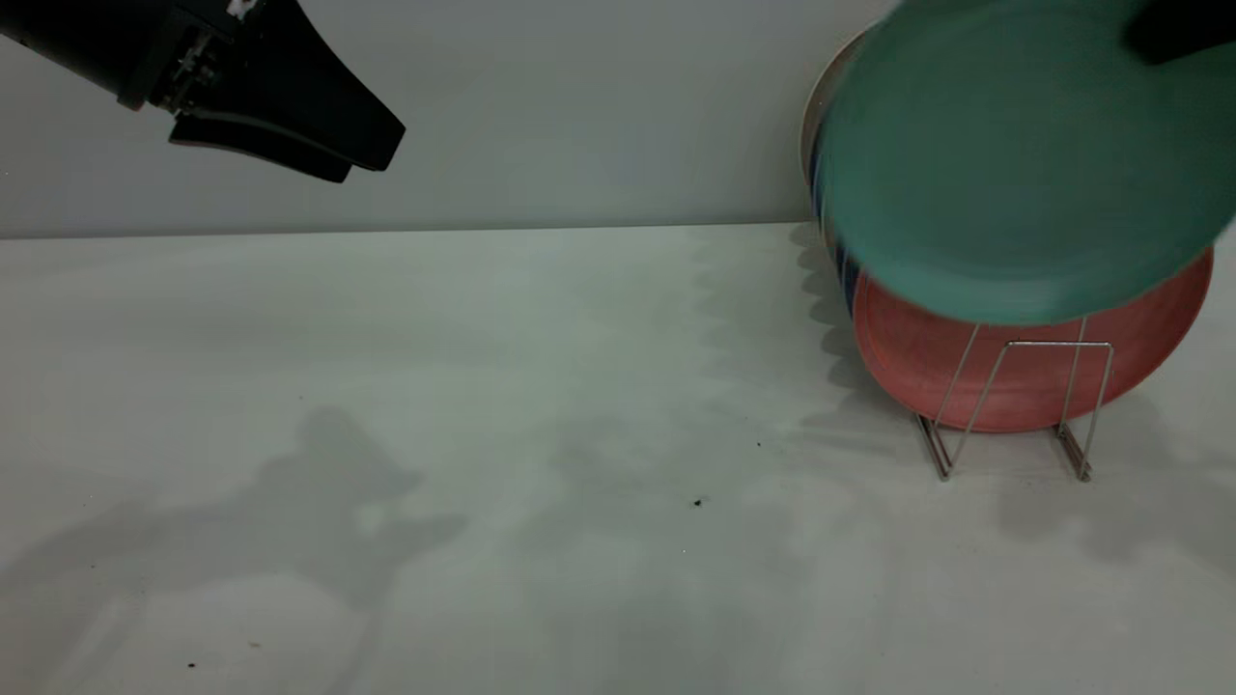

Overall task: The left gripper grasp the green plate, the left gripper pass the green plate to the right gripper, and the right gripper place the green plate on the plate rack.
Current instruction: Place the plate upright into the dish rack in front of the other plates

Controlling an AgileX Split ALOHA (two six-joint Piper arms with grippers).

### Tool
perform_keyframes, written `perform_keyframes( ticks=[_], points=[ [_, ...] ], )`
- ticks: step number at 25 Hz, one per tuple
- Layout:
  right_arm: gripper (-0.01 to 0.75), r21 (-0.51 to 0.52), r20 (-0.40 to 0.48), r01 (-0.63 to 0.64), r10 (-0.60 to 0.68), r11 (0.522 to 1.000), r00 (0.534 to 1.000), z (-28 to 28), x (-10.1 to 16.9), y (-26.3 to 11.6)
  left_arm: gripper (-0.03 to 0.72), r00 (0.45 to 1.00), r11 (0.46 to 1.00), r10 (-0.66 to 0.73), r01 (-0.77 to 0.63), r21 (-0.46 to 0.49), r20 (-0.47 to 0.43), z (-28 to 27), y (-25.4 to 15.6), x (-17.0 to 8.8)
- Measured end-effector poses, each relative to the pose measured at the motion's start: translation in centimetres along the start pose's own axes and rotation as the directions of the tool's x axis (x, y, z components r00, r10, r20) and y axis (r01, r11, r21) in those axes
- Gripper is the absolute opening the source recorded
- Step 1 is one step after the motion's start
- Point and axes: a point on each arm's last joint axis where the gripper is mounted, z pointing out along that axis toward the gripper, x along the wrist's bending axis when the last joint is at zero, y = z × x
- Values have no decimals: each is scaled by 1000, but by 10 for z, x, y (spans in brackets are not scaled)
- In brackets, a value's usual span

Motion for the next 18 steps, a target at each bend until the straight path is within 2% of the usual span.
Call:
perform_keyframes(
  ticks=[9, 18],
  points=[
    [79, 12, 28, 57, -58, 998, 998, -1, -7, -11, 578, 1000, 1000, -7, 7, 0, -1, 0, 0, 0],
    [79, 44, -28, 36, -34, 998, 999, 23, -1, -25, 578, 1000, 1000, -23, 23, -3, 0, 0, 0, 0]
  ],
)
